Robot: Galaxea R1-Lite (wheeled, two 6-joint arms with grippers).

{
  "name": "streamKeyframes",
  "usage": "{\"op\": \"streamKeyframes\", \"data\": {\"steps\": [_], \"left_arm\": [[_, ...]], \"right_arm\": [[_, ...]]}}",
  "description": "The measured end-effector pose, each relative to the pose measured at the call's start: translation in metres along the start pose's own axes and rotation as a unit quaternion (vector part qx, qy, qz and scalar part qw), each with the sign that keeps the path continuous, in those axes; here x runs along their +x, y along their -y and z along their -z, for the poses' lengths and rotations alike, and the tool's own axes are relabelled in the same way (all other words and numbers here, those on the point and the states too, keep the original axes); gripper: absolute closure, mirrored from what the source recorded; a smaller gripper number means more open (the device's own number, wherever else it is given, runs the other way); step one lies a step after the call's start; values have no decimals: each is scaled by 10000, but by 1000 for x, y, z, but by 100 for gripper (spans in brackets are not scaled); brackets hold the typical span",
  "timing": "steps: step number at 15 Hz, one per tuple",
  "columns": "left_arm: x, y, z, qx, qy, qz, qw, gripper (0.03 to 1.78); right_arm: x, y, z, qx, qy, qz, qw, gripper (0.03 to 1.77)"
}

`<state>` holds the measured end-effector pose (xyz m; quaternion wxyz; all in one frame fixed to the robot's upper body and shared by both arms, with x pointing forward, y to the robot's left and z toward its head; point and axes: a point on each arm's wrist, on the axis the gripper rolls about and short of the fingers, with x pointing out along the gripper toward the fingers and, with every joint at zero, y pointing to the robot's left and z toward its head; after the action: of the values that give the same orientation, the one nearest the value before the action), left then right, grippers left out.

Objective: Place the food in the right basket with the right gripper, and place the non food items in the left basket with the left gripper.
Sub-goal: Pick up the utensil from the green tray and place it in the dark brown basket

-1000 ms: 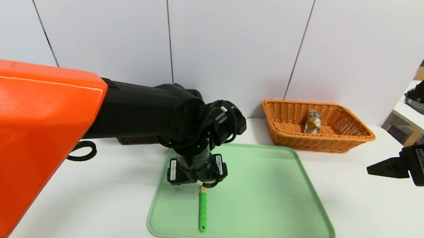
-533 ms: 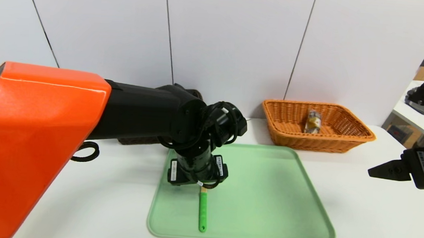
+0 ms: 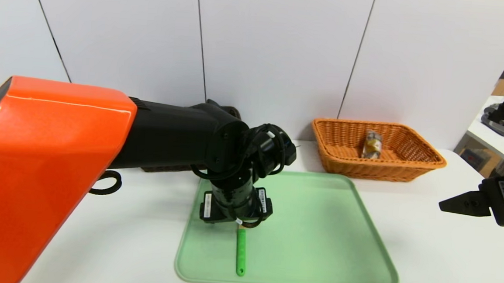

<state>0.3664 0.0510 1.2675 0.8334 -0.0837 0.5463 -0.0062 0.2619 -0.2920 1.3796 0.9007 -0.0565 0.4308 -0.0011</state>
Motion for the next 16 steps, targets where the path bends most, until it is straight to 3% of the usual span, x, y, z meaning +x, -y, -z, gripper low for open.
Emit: {"op": "streamKeyframes", "data": {"steps": [16], "left_arm": [[7, 0, 3, 66, -99, -132, 9998, 12]], "right_arm": [[0, 0, 0, 3, 13, -2, 10000, 10]]}}
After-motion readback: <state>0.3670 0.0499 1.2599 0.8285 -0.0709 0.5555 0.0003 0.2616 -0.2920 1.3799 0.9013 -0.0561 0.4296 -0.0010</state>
